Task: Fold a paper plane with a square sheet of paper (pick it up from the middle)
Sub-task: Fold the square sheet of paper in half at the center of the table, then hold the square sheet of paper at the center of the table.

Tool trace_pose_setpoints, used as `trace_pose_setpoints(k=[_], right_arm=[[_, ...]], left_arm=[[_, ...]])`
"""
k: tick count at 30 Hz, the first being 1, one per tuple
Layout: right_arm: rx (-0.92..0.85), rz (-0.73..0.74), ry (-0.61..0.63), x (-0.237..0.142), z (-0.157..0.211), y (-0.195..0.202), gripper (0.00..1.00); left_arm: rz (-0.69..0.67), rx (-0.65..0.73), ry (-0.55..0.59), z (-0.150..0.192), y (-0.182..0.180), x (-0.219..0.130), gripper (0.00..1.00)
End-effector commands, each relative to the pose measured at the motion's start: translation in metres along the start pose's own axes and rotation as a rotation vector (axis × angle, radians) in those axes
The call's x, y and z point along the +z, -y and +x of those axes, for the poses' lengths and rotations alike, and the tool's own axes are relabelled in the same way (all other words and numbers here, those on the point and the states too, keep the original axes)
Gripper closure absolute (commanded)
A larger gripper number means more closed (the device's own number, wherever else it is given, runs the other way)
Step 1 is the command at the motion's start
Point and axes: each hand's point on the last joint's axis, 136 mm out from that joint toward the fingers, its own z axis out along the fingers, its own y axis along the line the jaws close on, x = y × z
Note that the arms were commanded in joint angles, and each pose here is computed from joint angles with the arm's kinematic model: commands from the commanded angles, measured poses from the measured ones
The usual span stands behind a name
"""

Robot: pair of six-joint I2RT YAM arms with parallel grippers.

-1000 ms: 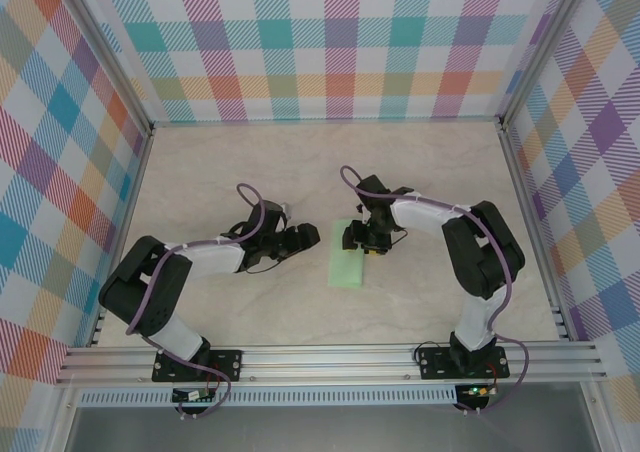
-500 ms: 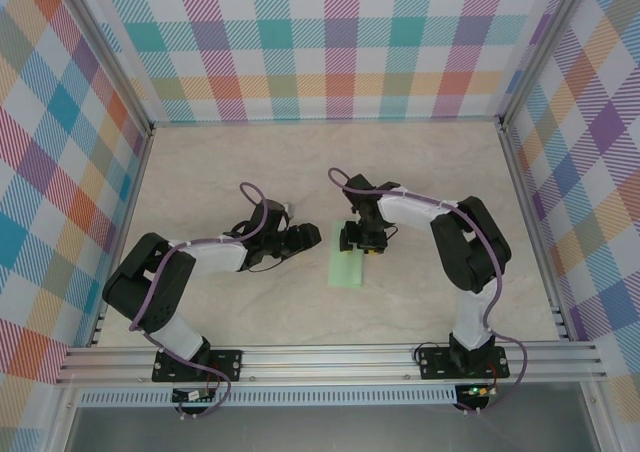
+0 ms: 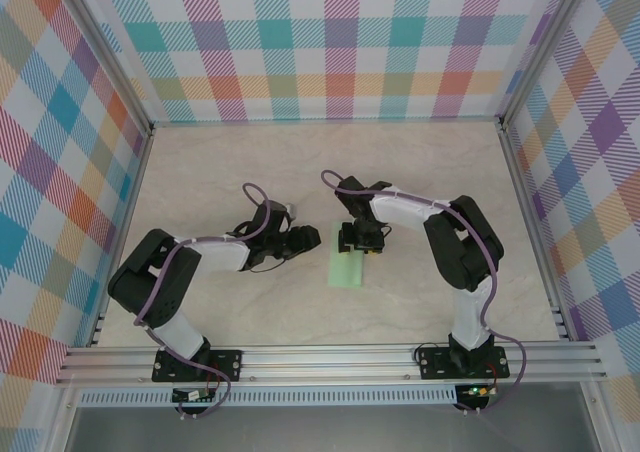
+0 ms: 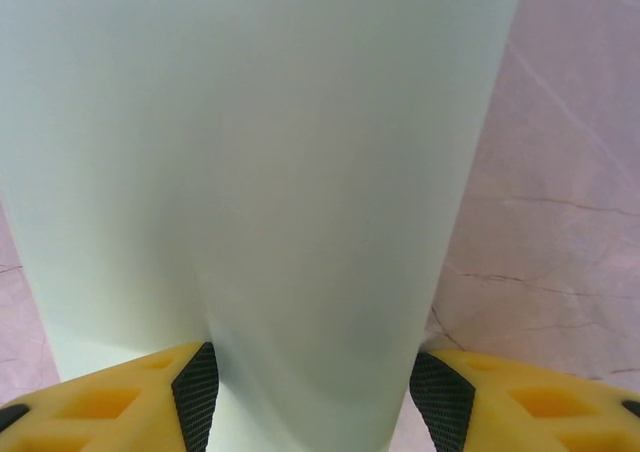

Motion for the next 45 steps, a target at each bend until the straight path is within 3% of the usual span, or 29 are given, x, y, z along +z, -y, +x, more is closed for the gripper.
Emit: trace_pose_setpoints(k=[1,10,17,30,45], right_arm=[[0.039,0.129,-0.173,0.063,0.038,0.036,0.4],[0.015,0.13,-0.184,0.066,0.04,0.036,0.4],[0.008,0.123,-0.185,0.067,0.039,0.035,0.38],[0.006,0.133,-0.185,0.068,0.039,0.037,0.38],[-0.019,0.13,-0.191,0.071,0.04,0.037,0.39]], left_arm=[[0.065,0.03,-0.024,0.002,0.022,0.007,0.52],[0.093,0.028,-0.071,0.009,0.028,0.016,0.68],[0.092,0.029,-0.097,0.012,0.03,0.023,0.75],[0.102,0.038,-0.156,0.023,0.035,0.034,0.87],[0.091,0.031,-0.192,0.029,0.031,0.041,0.92]])
